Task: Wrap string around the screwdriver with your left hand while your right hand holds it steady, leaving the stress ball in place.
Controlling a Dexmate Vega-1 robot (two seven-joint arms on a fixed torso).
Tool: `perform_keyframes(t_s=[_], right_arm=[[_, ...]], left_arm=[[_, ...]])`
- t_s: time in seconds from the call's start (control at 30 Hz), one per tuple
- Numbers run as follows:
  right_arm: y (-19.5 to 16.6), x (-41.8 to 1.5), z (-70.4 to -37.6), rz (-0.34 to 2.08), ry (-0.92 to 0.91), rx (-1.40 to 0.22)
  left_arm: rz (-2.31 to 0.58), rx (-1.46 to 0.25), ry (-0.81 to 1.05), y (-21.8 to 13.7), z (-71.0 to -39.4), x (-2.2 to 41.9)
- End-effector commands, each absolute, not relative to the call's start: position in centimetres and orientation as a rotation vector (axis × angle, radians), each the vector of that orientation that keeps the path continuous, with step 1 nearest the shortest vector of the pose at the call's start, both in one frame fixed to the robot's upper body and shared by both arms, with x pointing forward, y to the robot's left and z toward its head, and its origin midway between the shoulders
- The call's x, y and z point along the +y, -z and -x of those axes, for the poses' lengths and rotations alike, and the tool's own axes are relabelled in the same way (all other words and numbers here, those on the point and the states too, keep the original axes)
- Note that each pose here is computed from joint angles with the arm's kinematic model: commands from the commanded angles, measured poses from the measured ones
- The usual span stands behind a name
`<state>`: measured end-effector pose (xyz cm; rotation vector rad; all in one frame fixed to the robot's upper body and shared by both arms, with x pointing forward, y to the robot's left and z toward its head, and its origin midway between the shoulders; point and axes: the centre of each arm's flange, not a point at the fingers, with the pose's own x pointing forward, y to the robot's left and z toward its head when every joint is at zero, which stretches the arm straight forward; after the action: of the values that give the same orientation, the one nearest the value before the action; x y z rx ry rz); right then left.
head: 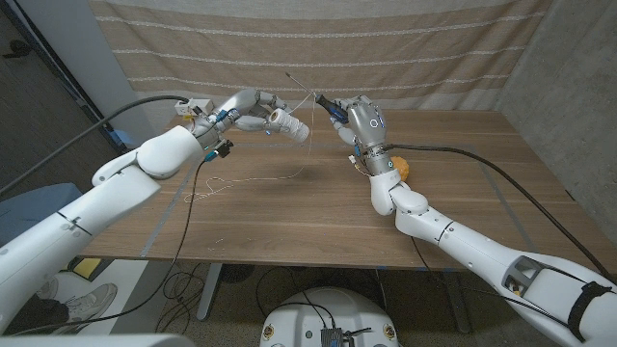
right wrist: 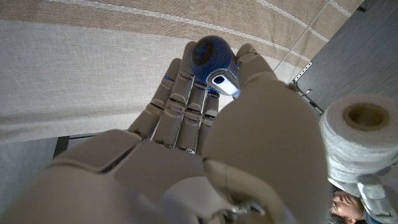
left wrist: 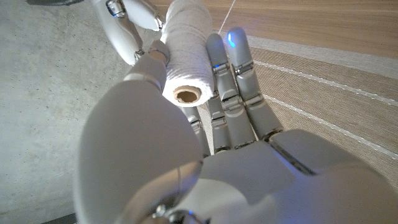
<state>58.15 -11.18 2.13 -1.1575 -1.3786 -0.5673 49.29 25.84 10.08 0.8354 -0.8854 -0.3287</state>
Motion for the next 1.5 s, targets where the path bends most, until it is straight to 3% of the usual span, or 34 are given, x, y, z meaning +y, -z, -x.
perform_keyframes(t_s=[0.03, 0.57, 1.07, 1.5], right_arm=[[-1.4, -11.5, -60.0, 1.344, 0.592, -1.319], [0.8, -10.1, -57.6, 1.350, 0.519, -1.495], [2.3, -9.7, -55.7, 1.301, 0.476, -1.653], [2.7, -11.0, -54.2, 1.209, 0.489, -1.678]], left_arm=[[-0.779, -0.974, 0.373, -10.8, -48.0, 25.1], [-0.605, -1.150, 0.128, -13.1, -46.9, 27.0], [-0.591, -1.131, 0.019, -14.0, -46.5, 28.3], [-0.605, -1.049, -0.100, -14.0, -47.0, 30.6]])
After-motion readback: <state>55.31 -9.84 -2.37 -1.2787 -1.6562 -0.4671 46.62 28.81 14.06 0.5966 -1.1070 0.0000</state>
